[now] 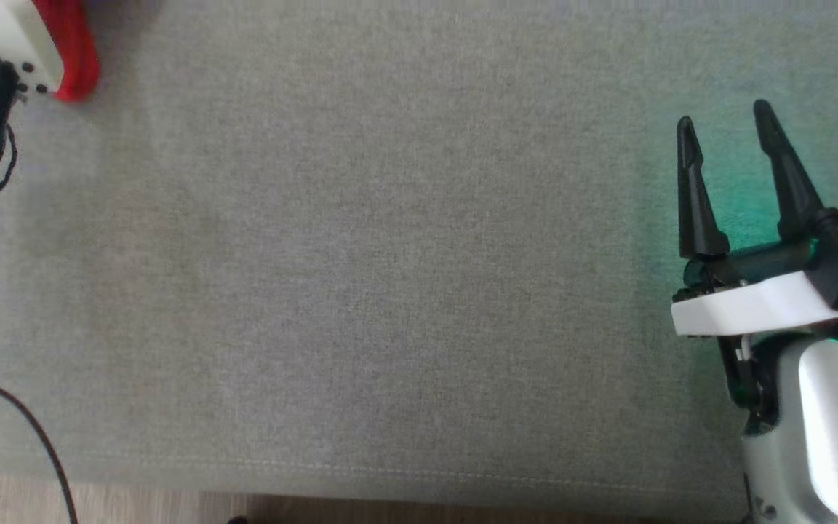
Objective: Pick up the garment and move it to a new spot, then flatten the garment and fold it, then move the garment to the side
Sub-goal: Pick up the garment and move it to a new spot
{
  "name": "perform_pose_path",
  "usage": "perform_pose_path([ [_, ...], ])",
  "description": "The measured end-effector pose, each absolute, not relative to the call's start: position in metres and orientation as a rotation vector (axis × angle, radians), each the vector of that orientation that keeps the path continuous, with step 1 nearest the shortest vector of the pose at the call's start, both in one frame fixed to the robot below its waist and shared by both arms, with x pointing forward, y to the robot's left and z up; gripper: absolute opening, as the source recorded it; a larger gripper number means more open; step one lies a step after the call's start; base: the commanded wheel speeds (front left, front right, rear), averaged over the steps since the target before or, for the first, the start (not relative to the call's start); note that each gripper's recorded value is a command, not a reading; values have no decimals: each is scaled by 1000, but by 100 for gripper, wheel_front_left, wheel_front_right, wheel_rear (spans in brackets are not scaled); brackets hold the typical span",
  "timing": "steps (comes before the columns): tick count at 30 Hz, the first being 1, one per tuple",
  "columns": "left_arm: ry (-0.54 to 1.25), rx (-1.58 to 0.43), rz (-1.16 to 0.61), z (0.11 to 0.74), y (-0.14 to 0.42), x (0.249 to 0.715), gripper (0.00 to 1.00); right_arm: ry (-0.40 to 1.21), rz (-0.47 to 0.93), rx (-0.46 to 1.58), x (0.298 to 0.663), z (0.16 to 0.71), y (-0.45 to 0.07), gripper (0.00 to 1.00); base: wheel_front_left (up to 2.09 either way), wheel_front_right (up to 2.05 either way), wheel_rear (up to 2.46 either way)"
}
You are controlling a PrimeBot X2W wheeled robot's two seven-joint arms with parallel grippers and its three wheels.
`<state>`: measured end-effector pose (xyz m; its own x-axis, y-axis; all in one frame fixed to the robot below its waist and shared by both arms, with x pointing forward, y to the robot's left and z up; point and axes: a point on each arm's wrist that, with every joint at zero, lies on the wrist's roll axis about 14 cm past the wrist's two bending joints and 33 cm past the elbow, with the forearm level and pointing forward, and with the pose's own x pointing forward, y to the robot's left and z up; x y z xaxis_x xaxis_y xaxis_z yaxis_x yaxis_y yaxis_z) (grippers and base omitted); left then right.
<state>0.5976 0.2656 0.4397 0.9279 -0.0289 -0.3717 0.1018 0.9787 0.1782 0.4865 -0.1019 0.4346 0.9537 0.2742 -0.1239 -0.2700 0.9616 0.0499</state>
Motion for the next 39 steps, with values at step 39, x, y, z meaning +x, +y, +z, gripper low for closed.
perform_pose_path([
  [39, 56, -3, -1002, 522, -101, 454, 0, -13, -72, 116, 392, 494, -223, 100, 0, 0, 0],
])
